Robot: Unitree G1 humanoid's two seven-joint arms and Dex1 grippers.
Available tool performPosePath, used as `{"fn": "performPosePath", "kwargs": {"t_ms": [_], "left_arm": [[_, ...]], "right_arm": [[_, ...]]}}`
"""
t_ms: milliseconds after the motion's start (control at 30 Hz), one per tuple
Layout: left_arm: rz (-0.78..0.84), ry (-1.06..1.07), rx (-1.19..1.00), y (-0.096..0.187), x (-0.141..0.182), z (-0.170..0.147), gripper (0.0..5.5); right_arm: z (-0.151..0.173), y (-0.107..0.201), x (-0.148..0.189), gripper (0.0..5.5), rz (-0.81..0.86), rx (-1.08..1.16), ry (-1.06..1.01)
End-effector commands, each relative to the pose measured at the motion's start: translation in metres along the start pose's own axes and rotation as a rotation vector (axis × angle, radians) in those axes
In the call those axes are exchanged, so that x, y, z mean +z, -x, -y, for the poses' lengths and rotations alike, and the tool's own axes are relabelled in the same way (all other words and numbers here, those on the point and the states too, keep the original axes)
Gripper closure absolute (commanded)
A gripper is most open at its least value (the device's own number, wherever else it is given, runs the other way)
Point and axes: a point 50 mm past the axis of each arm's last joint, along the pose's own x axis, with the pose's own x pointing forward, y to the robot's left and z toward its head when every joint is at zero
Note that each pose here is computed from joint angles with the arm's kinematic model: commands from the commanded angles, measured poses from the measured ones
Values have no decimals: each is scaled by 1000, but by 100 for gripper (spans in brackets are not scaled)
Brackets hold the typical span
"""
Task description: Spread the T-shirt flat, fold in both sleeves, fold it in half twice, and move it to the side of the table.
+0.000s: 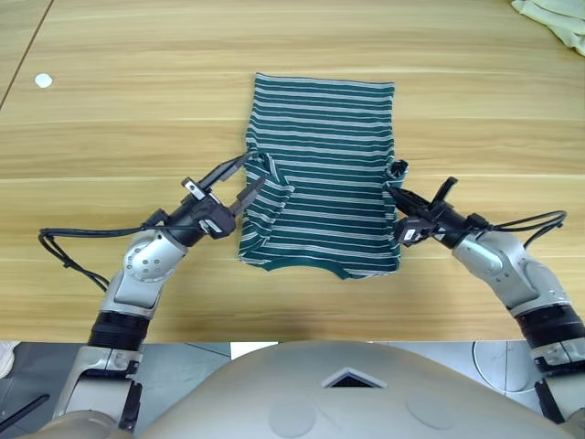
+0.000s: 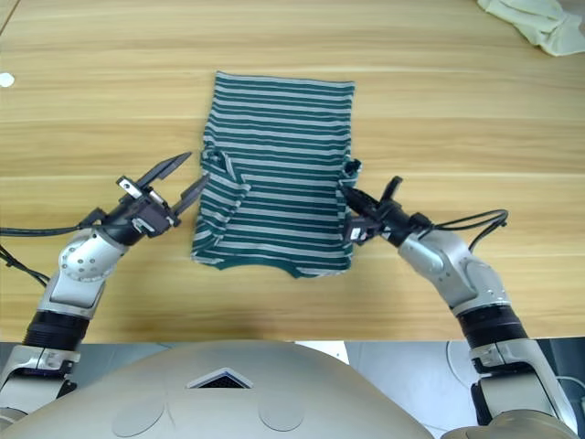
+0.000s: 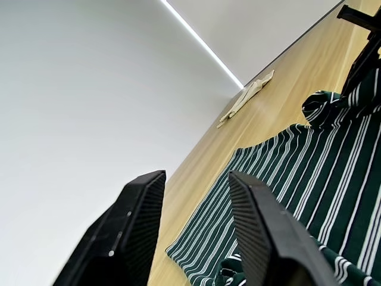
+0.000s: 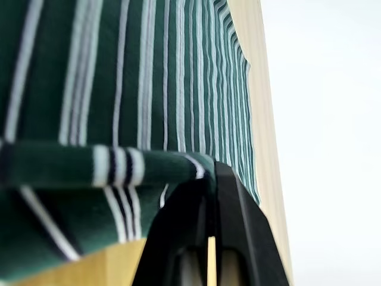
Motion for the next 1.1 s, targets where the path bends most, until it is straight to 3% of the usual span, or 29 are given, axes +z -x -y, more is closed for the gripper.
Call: {"fn": "performPosePath", "kwargs": {"t_ms": [33, 267, 733, 800, 900, 1000, 1100], "left_arm": [[5, -5, -30, -3, -1, 3, 351], [13, 7, -29, -6, -3, 4, 351], [-16, 24, -90, -1, -10, 10, 351], [-48, 5, -118, 2, -15, 11, 351], [-256, -117, -154, 27, -44, -14, 351], [-468, -250, -266, 56, -68, -37, 351], [-486, -281, -411, 67, -68, -37, 351]], "right_arm": [[1, -8, 9, 547, 58, 5, 0], [9, -22, 17, 547, 107, -38, 12], [14, -23, 18, 295, 107, -45, 16], [8, -18, 16, 280, 94, -6, 1], [0, 9, 10, 280, 62, 63, -66], [25, 37, -2, 280, 25, -94, -163], [41, 63, -21, 280, -74, -145, -151]]}}
